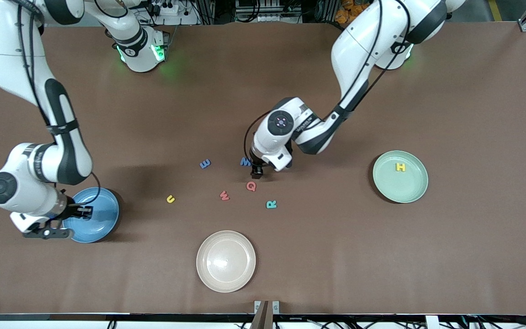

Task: Sort upper and lower case letters into plates

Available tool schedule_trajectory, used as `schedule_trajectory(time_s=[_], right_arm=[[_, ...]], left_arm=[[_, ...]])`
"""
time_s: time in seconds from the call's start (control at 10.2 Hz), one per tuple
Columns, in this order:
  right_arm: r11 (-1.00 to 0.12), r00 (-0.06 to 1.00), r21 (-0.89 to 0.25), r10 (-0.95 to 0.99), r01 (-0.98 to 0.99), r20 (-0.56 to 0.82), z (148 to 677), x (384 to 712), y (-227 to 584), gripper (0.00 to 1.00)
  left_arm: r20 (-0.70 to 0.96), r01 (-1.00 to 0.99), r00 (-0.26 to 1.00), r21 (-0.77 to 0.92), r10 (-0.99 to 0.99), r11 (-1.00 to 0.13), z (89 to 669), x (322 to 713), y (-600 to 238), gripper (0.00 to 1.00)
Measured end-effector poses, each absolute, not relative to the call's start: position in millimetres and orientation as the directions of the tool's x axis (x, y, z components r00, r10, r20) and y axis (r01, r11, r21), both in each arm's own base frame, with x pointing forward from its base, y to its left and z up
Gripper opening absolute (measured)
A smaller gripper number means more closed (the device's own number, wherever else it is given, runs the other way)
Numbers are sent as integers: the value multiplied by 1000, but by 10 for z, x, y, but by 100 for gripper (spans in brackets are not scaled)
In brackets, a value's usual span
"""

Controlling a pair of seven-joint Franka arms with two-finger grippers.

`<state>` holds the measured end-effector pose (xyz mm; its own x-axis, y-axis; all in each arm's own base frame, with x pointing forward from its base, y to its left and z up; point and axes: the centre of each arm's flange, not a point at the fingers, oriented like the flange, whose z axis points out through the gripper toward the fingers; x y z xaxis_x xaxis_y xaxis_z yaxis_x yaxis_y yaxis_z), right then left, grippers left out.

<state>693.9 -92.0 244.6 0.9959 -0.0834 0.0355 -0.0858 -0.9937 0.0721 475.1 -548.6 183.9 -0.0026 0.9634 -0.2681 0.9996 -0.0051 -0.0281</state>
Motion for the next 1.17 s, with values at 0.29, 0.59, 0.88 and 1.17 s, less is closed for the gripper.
schedule_trajectory(time_s=[0.29,0.59,0.88,1.17], right_arm=[[-941,942,42,-333,-335,46,2510,6981,-823,92],[-811,812,51,-583,-583,-1,2503,6956,-464,100],[-631,632,49,-775,-774,13,2501,6968,33,100],[-535,535,-14,-845,-845,20,2592,7009,465,100]], left_arm=[[-270,1000,29,4,963,-29,1718,4584,-5634,94],[-280,999,40,31,959,-32,1609,4675,-5574,100],[-282,997,80,44,956,-71,1593,4652,-5632,90],[-287,995,91,53,953,-80,1630,4656,-5663,60]])
